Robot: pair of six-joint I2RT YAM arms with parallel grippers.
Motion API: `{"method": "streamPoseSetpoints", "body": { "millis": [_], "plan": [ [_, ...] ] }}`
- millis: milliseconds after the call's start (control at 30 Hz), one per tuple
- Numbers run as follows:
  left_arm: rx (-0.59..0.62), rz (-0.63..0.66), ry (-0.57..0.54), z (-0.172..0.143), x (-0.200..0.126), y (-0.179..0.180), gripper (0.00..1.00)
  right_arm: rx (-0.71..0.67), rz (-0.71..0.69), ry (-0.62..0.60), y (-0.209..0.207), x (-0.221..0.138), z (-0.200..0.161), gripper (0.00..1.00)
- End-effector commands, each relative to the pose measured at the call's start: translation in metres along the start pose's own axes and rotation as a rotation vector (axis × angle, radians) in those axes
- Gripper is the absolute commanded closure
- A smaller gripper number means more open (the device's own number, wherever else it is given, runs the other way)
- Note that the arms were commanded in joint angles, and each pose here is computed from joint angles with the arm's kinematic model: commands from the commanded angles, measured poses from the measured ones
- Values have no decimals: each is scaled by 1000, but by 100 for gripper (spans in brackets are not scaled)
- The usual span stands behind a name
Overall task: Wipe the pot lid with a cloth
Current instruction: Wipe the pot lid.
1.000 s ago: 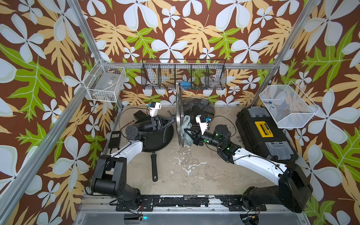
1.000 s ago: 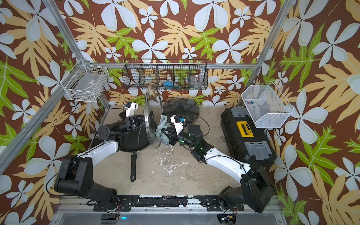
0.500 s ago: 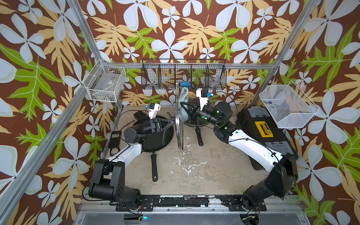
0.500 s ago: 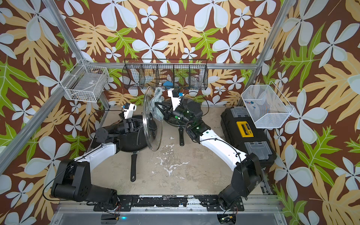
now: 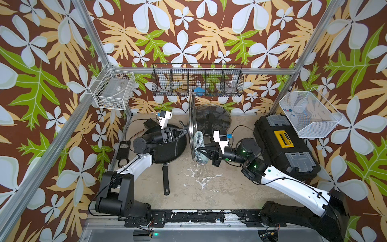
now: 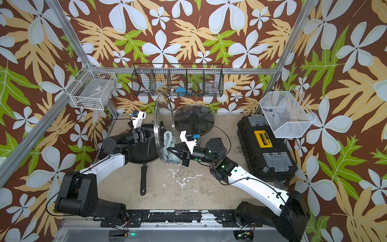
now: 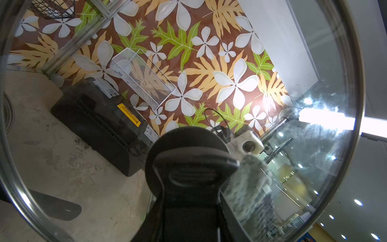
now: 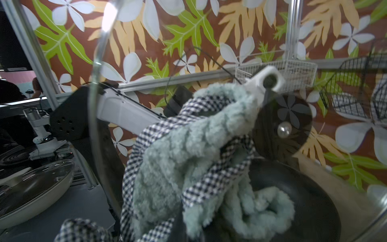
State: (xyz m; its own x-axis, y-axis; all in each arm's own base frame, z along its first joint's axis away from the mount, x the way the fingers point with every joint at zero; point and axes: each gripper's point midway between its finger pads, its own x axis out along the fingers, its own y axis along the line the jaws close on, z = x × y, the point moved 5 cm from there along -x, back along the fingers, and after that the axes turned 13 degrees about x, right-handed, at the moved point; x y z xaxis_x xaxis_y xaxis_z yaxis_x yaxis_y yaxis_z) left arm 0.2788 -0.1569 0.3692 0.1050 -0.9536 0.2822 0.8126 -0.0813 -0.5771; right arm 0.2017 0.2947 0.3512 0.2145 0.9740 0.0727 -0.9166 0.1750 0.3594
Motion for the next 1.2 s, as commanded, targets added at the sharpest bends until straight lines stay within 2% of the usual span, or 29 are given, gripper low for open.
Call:
{"method": "streamPoseSetpoints", "body": {
  "millis": [0, 233, 433, 567, 700, 800, 900, 1000, 1100, 1167],
  "plan": [
    [147, -60, -71, 13, 0, -23, 100, 55, -120, 9, -27, 8, -14, 100],
    [126, -68, -57, 14, 1, -27, 100, 124, -227, -4, -81, 30, -17, 100],
    [141, -70, -49, 10, -1, -32, 100, 101, -274, -58, -117, 50, 26, 100],
    [150, -68, -39, 6, -1, -32, 100, 42, -222, -102, -108, 65, 72, 100],
    [150, -53, -37, 3, -2, -27, 100, -29, -115, -159, -74, 65, 115, 100],
    [143, -42, -42, 2, -3, -21, 100, -93, -41, -183, -39, 55, 127, 100],
    [136, -36, -53, 3, -3, -18, 100, -161, 62, -184, 1, 39, 121, 100],
    [130, -33, -61, 4, -3, -16, 100, -176, 143, -162, 27, 22, 100, 100],
    [134, -35, -59, 5, -2, -17, 100, -153, 158, -116, 33, 9, 66, 100],
    [136, -36, -61, 6, -2, -18, 100, -119, 120, -95, 25, 4, 45, 100]
  ]
}}
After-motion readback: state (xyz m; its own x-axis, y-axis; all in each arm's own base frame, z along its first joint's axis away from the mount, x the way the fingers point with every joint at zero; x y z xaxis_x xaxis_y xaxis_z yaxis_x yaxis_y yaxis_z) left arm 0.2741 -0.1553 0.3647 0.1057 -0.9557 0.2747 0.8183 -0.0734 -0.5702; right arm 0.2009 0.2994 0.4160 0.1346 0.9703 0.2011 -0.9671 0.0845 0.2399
